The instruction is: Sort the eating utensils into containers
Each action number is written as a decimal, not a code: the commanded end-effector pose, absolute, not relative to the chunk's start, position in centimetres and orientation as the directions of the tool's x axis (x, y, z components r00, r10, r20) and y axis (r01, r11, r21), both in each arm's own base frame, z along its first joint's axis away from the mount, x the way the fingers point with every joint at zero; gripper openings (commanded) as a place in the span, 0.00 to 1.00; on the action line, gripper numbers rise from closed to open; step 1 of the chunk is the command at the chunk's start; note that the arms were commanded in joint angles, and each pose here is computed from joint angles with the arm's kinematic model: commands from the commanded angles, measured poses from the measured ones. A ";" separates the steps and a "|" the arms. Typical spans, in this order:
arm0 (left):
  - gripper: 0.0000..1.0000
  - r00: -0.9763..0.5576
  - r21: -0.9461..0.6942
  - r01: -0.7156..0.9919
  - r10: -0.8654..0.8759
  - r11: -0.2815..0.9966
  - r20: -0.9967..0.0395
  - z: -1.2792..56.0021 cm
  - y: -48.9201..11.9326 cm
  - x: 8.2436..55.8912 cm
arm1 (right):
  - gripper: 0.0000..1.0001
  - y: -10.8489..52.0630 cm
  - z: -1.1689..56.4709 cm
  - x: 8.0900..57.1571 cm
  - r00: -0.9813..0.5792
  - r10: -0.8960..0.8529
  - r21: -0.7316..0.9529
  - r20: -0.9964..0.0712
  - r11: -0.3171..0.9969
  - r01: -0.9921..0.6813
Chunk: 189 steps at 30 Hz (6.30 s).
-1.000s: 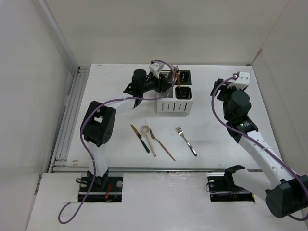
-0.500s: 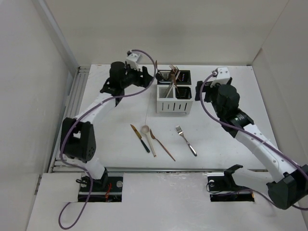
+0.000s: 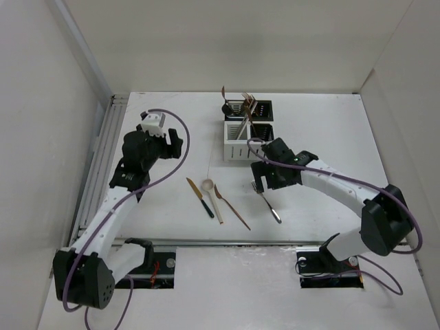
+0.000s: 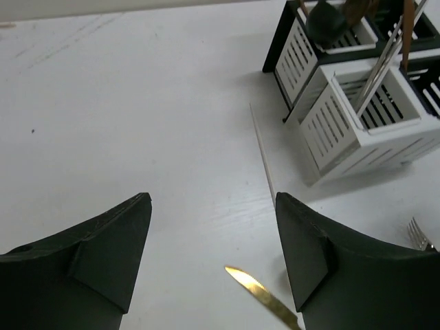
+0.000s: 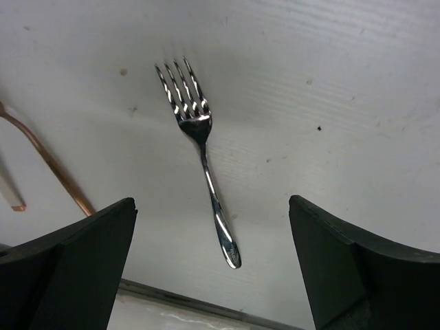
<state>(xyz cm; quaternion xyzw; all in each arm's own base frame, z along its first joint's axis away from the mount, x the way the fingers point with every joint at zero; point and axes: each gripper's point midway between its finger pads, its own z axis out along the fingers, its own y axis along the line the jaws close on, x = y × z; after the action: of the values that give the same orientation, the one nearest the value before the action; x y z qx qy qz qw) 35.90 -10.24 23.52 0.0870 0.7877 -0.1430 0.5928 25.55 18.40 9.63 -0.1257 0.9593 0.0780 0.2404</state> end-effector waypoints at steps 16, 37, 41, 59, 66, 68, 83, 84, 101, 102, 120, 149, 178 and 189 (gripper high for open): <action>0.75 -0.135 -0.152 0.200 -0.127 0.968 -0.983 26.2 -7.3 32.9 | 0.58 18.8 -0.6 22.4 -0.951 -0.254 0.003 -0.175 0.966 -0.258; 0.76 -0.173 -0.167 0.168 -0.137 0.972 -0.975 25.0 -6.1 33.5 | 0.00 27.5 13.8 25.3 -0.619 -0.448 0.100 -0.645 0.753 -0.650; 0.76 -0.200 -0.196 0.143 -0.165 0.970 -0.966 24.4 -5.2 33.9 | 0.00 28.2 26.9 29.1 -0.302 -0.267 -0.006 -0.915 0.758 -0.652; 0.75 -0.328 -0.125 0.165 -0.065 0.978 -0.942 23.5 -5.2 40.9 | 0.00 20.5 43.3 56.0 0.422 0.049 -0.103 -0.905 0.938 -0.330; 0.75 -0.365 -0.092 0.152 -0.031 0.984 -0.930 23.1 -5.0 45.7 | 0.00 19.3 35.5 59.9 0.275 0.083 -0.012 -0.958 0.945 -0.328; 0.75 -0.377 -0.080 0.141 -0.021 0.987 -0.926 22.4 -4.8 46.7 | 0.00 19.2 35.2 59.2 0.253 0.115 0.023 -0.961 0.941 -0.337; 0.75 -0.418 -0.119 0.151 -0.046 0.981 -0.907 20.2 -5.4 47.5 | 0.00 18.2 29.3 57.2 0.057 0.094 0.072 -0.994 0.949 -0.306; 0.75 -0.418 -0.120 0.151 -0.046 0.981 -0.907 20.2 -5.4 47.5 | 0.00 18.8 28.4 57.2 0.035 0.087 0.072 -0.996 0.947 -0.313; 0.75 -0.394 -0.140 0.164 -0.066 0.976 -0.917 19.9 -5.7 45.9 | 0.61 18.3 30.9 55.0 0.041 0.080 0.062 -0.996 0.943 -0.327; 0.75 -0.384 -0.142 0.174 -0.066 0.974 -0.921 20.2 -5.9 45.6 | 0.68 18.1 31.5 54.4 0.054 0.074 0.053 -0.996 0.943 -0.327; 0.75 -0.297 -0.209 0.183 -0.149 0.961 -0.943 20.7 -6.1 37.9 | 0.89 30.2 11.3 25.5 -0.471 -0.542 0.049 -0.696 0.618 -0.785; 0.75 -0.255 -0.169 0.160 -0.125 0.972 -0.959 21.1 -5.0 33.8 | 0.00 32.7 0.0 23.2 -0.623 -0.628 -0.023 -0.466 0.713 -0.701; 0.75 -0.317 -0.161 0.218 -0.087 0.962 -0.944 20.3 -5.8 38.3 | 0.00 18.5 44.0 50.4 0.304 0.083 0.022 -0.949 0.979 -0.201; 0.74 -0.380 -0.136 0.283 -0.019 0.949 -0.925 19.2 -6.8 43.8 | 0.00 16.2 37.1 59.8 0.306 0.109 0.076 -0.946 0.990 -0.118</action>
<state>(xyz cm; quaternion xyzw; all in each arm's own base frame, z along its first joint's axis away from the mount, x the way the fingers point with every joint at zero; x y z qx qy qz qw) 41.68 -6.53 15.75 0.0544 0.8456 -0.1377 0.5129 59.62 16.62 29.38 -0.0326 0.6736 0.0432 0.7371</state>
